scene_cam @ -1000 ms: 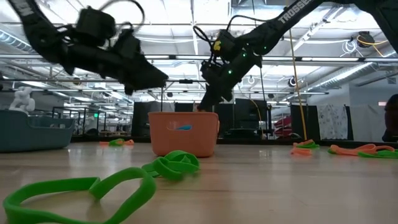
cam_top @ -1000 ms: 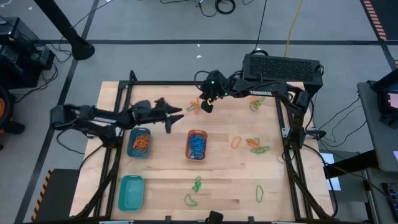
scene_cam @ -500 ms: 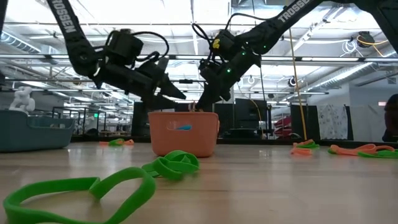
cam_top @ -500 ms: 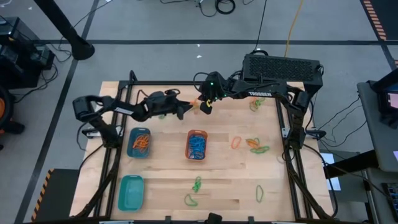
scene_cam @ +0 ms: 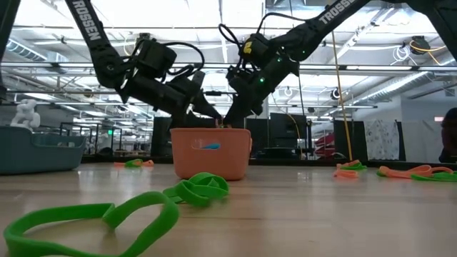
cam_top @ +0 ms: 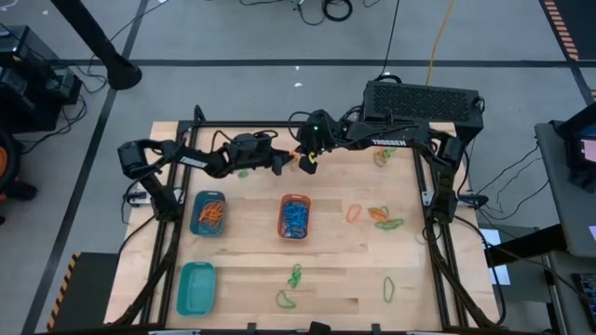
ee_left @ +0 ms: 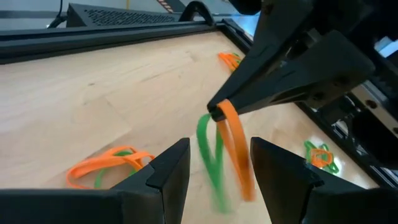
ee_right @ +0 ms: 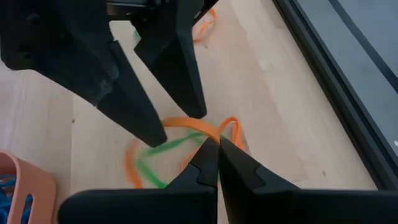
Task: Sort rubber bands into baskets
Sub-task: Put the orange rubber band into the blue bin
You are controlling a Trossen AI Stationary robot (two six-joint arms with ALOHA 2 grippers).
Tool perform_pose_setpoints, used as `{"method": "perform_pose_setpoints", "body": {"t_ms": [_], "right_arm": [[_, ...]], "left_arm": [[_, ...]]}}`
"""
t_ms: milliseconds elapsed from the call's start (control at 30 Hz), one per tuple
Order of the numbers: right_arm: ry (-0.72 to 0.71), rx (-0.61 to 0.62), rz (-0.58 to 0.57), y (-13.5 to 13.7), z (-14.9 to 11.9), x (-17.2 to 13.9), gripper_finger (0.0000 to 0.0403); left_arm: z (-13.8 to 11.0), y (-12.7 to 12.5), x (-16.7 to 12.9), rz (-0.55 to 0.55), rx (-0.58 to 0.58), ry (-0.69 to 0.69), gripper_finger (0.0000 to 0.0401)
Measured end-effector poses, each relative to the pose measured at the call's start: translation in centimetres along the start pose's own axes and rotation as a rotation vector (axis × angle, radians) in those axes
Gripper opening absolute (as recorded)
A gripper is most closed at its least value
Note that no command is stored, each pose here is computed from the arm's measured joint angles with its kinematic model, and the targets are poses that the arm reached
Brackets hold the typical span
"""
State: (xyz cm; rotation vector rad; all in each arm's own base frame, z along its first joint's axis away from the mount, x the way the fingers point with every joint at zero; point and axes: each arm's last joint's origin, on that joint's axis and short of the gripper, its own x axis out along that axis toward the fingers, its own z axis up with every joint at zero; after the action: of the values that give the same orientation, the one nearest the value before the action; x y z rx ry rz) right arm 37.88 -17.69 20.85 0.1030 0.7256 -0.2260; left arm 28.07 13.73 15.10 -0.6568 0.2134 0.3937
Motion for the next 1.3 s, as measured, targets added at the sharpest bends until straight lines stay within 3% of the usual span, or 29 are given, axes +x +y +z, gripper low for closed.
{"method": "perform_pose_setpoints", "body": {"t_ms": [867, 967, 1300], "right_arm": [[-0.023, -0.009, -0.003, -0.01, 0.23, 0.00, 0.0000], [-0.023, -0.016, -0.004, -0.01, 0.23, 0.00, 0.0000], [0.001, -0.042, -0.005, 0.01, 0.00, 0.00, 0.0002]], "left_arm": [[0.78, -0.49, 0.49, -0.019, 0.055, 0.018, 0.0172], [0.78, -0.49, 0.49, -0.019, 0.058, 0.018, 0.0149], [0.78, -0.49, 0.49, -0.019, 0.083, 0.018, 0.0009]]}}
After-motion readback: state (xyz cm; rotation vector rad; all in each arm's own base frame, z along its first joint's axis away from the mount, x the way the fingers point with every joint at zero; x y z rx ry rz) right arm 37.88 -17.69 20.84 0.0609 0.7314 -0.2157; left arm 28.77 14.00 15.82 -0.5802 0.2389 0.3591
